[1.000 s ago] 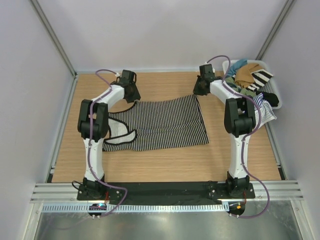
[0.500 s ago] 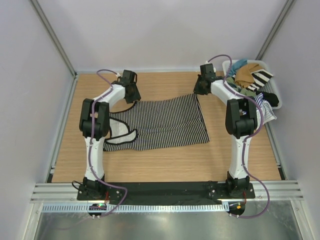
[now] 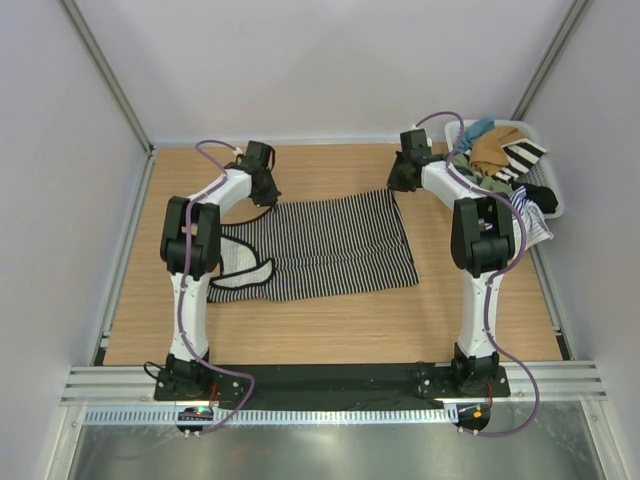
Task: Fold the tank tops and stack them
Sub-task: Fold the tank top
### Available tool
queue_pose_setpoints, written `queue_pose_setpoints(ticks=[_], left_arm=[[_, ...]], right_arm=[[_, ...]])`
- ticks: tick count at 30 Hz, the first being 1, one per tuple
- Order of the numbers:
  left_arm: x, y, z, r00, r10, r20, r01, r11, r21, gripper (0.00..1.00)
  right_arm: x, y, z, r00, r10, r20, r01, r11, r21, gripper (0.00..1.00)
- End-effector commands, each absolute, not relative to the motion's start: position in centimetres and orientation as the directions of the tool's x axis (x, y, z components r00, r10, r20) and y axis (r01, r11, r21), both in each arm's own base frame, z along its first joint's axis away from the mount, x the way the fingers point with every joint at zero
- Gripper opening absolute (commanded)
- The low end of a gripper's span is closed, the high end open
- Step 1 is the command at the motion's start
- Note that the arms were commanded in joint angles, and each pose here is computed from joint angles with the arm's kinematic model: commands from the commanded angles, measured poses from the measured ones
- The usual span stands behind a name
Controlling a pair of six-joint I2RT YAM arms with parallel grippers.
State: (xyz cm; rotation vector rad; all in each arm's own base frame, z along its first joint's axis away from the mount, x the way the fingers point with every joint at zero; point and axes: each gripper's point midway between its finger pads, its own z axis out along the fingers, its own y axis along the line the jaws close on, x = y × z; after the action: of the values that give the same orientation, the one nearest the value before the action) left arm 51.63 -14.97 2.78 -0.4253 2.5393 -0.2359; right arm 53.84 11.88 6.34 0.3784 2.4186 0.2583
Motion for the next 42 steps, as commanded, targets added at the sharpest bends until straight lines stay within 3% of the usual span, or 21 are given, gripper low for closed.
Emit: queue_pose_setpoints(ticks=[1,10,25,42], left_arm=[[51.5,-15.1,7.3,-0.772,-0.332,-0.541,-0.208,0.938,-0.278,0.00],[48.9,-15.6,12.0,-0.688,-0.249,-0.682,-0.157,0.968,-0.195,0.00],[41.2,-16.8,11.5,-0.699,-0.167,-0.695,-0.134,0.986,-0.102,0.00],[35.4,-16.3,11.2,-0.703,-0.112,-0.702,-0.109,0.993,-0.050,0.00]], right_arm=[[54.5,12.0,11.0,-0.672,0.337,-0.660,0.167,0.937,0.308,0.01],[52.9,12.0,12.2,-0.667,0.332,-0.667,0.148,0.936,0.319,0.01],[47.1,11.1,12.7,-0.674,0.344,-0.654,0.157,0.931,0.329,0.01],[40.7,9.9,11.3,-0.685,0.355,-0.636,0.167,0.926,0.337,0.01]])
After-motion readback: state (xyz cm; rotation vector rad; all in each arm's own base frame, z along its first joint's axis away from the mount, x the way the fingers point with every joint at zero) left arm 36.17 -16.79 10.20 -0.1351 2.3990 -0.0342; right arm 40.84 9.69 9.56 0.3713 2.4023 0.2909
